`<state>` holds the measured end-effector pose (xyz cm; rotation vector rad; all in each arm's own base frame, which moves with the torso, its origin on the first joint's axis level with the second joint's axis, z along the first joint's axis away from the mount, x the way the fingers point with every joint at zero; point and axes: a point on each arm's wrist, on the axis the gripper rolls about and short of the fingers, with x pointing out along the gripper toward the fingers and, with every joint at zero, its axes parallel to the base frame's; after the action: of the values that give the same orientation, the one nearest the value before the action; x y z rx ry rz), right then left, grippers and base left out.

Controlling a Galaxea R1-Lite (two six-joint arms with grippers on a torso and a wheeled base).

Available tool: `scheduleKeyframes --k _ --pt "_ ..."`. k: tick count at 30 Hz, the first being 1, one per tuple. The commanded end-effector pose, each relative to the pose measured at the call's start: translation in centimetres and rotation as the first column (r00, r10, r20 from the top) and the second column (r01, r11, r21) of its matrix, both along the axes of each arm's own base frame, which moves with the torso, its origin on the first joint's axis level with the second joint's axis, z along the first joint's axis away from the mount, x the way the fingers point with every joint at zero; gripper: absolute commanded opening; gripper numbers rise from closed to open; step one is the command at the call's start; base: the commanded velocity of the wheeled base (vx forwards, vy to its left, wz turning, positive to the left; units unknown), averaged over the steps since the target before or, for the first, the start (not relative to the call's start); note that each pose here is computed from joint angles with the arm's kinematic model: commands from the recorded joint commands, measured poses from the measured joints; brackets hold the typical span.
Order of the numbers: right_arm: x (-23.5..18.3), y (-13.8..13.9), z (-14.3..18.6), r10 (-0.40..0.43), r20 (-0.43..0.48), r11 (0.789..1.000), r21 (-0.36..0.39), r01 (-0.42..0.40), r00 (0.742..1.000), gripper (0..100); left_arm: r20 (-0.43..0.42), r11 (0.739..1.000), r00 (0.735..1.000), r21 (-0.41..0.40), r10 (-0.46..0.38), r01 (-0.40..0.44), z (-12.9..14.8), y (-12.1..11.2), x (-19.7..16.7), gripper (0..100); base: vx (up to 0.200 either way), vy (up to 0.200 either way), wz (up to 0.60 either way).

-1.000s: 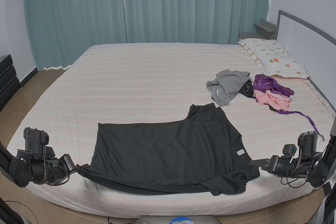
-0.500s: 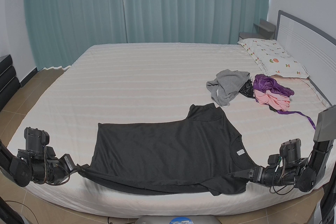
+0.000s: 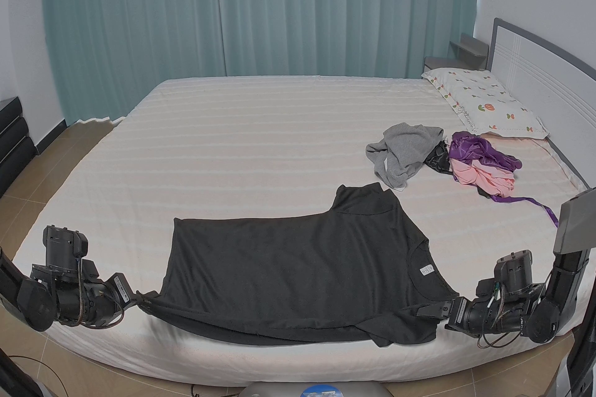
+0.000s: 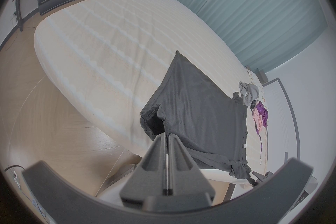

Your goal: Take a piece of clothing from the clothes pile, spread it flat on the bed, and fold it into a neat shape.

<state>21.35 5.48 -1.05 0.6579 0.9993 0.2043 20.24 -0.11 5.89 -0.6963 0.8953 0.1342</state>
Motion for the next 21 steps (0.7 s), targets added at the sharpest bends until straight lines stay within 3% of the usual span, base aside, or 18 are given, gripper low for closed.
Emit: scheduleKeyframes --k 1,12,13,21 --pt "0.9 0.6 -0.4 -0.009 -0.008 1.0 0.02 0.01 1.0 100 -0.006 1.0 1.0 -0.001 0.001 -0.001 -0.1 0.0 0.0 0 0.0 0.0 0.0" --pt "2.1 1.0 -0.6 -0.035 0.0 0.999 0.041 0.035 0.999 100 -0.001 1.0 1.0 0.001 0.004 -0.004 0.0 0.0 -0.1 0 0.0 0.0 0.0" --pt "2.1 1.0 -0.6 -0.035 0.0 0.999 0.041 0.035 0.999 0 -0.001 1.0 1.0 0.001 0.004 -0.004 0.0 0.0 -0.1 0 0.0 0.0 0.0" --pt "1.9 0.8 -0.3 -0.079 0.003 0.996 0.032 0.079 0.997 0 -0.005 1.0 1.0 0.002 0.003 -0.003 -0.1 0.0 -0.2 0 0.0 0.0 0.0"
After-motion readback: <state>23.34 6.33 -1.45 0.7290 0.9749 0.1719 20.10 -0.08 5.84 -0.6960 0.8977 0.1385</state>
